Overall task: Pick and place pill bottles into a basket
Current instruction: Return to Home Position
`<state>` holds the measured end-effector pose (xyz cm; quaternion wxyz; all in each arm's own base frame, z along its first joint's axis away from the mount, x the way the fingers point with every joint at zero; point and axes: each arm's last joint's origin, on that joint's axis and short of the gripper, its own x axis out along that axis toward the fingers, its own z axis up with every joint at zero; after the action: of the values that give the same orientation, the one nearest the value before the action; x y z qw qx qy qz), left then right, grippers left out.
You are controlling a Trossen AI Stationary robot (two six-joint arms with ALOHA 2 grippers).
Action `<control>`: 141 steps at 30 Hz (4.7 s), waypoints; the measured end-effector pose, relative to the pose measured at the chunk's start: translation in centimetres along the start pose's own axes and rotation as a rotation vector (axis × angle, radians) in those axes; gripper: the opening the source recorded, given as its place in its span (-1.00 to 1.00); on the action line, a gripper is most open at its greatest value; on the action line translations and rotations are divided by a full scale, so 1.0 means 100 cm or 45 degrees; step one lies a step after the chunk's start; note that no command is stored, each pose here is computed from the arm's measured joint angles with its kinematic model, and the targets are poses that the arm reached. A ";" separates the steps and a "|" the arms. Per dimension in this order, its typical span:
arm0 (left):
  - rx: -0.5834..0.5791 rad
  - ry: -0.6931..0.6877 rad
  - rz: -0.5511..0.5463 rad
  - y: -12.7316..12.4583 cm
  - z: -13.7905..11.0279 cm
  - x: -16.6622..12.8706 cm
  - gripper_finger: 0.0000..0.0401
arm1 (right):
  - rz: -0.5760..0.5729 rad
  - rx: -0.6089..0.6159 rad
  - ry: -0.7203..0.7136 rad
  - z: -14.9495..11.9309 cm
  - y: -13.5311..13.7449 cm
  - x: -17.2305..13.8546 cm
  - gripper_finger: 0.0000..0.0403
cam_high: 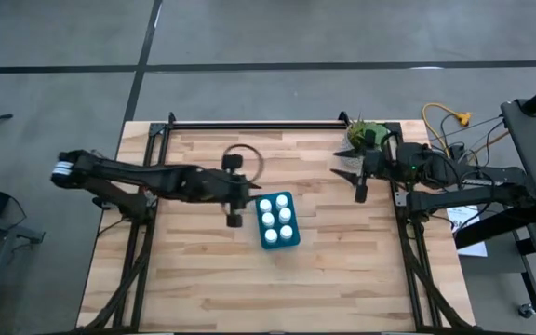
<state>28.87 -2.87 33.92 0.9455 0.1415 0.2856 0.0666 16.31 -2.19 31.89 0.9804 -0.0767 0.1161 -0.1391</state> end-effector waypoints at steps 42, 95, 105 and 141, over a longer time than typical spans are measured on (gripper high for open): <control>-0.179 -1.108 0.152 0.004 -0.147 -0.086 -0.65 | 0.288 0.124 -0.816 -0.030 -0.001 -0.070 -0.22; -0.115 -1.396 0.061 -0.009 -0.218 -0.097 -0.65 | 0.109 0.222 -1.194 -0.107 0.007 -0.070 -0.96; -0.072 -0.993 0.039 -0.017 -0.234 -0.074 -0.65 | 0.042 0.075 -0.676 -0.135 0.014 -0.044 -0.96; -0.044 -0.642 0.009 -0.025 -0.251 -0.055 -0.65 | 0.102 0.159 -0.288 -0.161 0.020 -0.032 -0.96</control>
<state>10.41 -0.60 16.08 0.9889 0.1386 0.0390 0.0372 9.80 -1.25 16.72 0.9949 -0.0260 -0.0009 -0.0972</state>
